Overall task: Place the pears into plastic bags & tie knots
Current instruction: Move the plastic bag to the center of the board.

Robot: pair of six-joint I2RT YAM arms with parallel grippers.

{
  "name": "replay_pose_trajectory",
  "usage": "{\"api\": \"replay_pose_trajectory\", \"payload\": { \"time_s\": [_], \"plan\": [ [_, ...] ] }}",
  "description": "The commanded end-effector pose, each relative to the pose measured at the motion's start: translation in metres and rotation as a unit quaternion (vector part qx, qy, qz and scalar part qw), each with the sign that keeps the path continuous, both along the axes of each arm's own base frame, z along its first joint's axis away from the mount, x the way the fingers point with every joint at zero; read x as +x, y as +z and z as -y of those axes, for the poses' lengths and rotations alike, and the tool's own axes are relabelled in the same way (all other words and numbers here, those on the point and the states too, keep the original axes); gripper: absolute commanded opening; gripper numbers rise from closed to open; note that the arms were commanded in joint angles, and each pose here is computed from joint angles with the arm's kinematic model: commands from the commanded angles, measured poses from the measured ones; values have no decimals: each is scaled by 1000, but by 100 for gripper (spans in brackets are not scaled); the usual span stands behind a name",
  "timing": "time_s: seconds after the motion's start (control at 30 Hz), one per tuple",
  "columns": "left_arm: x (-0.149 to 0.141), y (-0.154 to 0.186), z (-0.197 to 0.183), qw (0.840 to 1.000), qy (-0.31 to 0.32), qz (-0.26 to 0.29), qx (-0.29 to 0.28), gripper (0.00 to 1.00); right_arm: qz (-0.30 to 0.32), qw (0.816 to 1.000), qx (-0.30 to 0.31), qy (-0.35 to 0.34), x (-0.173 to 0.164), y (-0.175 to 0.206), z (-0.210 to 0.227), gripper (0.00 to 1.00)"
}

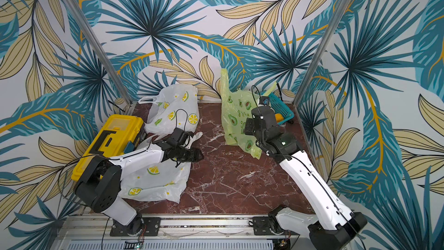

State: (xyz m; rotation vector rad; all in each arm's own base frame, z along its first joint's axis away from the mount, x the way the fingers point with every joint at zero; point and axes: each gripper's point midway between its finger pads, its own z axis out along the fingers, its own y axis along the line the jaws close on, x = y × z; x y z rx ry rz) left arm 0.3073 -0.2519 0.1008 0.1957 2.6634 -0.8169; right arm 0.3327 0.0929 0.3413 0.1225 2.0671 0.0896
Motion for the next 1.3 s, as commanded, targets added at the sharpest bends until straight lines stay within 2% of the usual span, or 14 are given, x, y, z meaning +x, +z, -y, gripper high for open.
{"api": "replay_pose_trajectory", "payload": {
  "time_s": [0.0,0.17,0.3,0.5,0.67,0.77,0.87,1.0,1.07,1.27],
  "plan": [
    [4,79,15,995,-33,78,-62,78,6,998,13,59,-8,0,-15,6],
    [33,142,-3,983,10,171,-58,83,40,983,84,157,-2,-13,-59,6],
    [54,173,-16,980,28,182,-78,83,81,971,117,194,-2,-17,-75,6],
    [62,201,-13,976,32,196,-93,84,78,967,104,218,-12,-43,-78,6],
    [67,226,-16,971,56,209,-100,88,122,959,99,236,-22,-50,-77,5],
    [68,229,-10,971,58,202,-110,89,136,953,101,250,-26,-50,-81,5],
    [72,227,-16,971,79,203,-96,91,134,952,104,253,-27,-52,-84,5],
    [81,233,-56,959,147,241,-15,92,135,950,115,257,-30,-57,-88,5],
    [83,235,-68,955,162,249,14,92,140,949,118,256,-31,-58,-89,5],
    [103,252,-80,946,185,266,20,93,145,943,131,271,-35,-52,-95,5]
  ]
}}
